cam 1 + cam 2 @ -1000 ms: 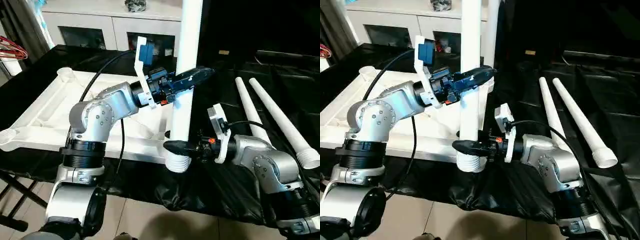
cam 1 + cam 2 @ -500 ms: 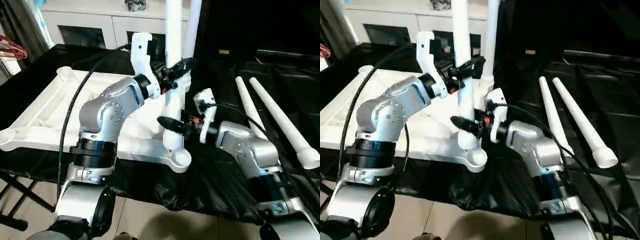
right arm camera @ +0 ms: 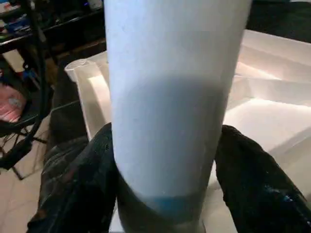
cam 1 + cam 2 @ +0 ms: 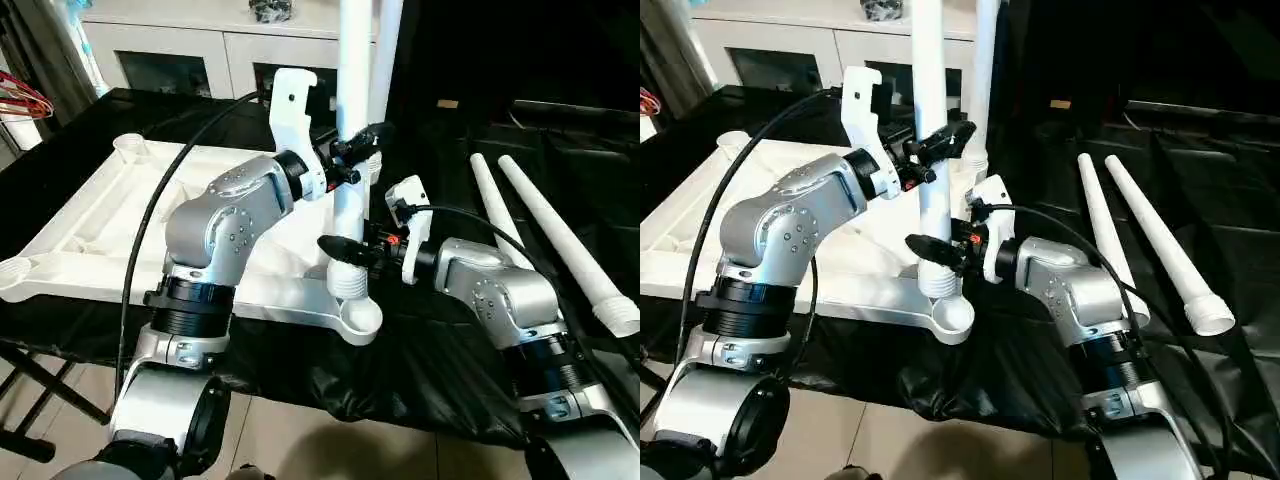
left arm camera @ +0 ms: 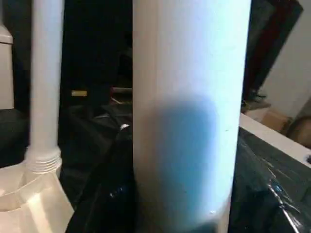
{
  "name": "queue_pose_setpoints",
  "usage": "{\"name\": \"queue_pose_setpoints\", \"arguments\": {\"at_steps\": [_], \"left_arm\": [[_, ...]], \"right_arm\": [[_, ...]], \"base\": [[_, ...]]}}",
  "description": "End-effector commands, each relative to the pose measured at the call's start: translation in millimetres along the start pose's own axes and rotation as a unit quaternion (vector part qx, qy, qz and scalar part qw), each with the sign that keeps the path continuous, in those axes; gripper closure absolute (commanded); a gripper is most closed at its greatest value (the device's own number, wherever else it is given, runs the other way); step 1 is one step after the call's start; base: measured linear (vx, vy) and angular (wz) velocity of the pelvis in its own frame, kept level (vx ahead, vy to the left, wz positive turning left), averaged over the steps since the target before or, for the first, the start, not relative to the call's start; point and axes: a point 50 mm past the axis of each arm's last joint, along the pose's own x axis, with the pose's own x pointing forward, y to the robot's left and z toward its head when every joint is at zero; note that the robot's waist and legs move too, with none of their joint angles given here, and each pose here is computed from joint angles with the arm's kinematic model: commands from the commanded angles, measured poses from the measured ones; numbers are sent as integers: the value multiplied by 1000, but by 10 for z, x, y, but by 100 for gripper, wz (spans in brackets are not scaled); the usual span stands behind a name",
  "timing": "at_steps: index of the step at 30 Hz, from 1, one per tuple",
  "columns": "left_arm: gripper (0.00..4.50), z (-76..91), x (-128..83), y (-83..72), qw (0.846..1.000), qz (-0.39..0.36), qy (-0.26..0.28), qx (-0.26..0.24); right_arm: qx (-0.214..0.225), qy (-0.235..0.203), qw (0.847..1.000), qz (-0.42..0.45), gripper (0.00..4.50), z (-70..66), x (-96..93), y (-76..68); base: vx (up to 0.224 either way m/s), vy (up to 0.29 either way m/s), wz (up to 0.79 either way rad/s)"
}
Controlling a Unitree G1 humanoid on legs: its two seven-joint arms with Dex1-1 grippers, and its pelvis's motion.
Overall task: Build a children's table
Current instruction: Pick table leg
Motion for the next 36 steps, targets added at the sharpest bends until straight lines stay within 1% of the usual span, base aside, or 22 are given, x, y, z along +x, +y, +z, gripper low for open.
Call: {"name": "queue_pose_setpoints", "arguments": {"at_steps": [1,5,10,15,17,20,22,23,26,27,28,32,33,34,35,36], "left_arm": [[272,60,22,-39,1000,-18,2,21],[272,49,27,-63,999,-32,10,28],[272,57,37,-69,999,-39,12,34],[272,65,43,-76,998,-45,12,36],[272,65,44,-82,998,-48,13,37],[272,60,42,-90,998,-51,13,36],[272,58,40,-93,998,-52,13,36],[272,57,40,-94,998,-52,13,35],[272,58,40,-97,998,-53,13,35],[272,58,40,-97,998,-53,13,35],[272,58,39,-96,998,-53,13,35],[272,63,35,-90,998,-54,14,41],[237,57,37,-91,998,-57,17,25],[216,59,35,-86,998,-58,16,18],[202,62,34,-81,998,-59,15,13],[202,65,32,-79,998,-60,14,14]], "right_arm": [[-6,21,1000,-2,157,-8,-34,-22],[-4,30,1000,5,157,-18,-40,-15],[3,46,999,10,157,-63,-48,-16],[13,47,999,12,157,-73,-42,-13],[17,45,999,12,183,-70,-37,-12],[28,41,999,16,196,-69,-27,-5],[37,39,998,21,225,-77,-23,0],[38,39,998,21,232,-80,-22,1],[44,39,998,23,234,-87,-22,1],[47,39,998,23,253,-89,-22,1],[47,39,998,24,256,-92,-22,2],[50,37,998,24,259,-97,-23,0],[49,36,998,24,259,-97,-26,1],[49,35,998,23,259,-96,-27,1],[49,33,998,23,259,-95,-27,1],[49,33,998,22,259,-96,-28,1]], "base": [[0,0,0],[0,0,0],[0,0,0],[0,0,0],[0,0,0],[0,0,0],[0,0,0],[0,0,0],[0,0,0],[0,0,0],[0,0,0],[0,0,0],[0,0,0],[0,0,0],[0,0,0],[0,0,0]]}}
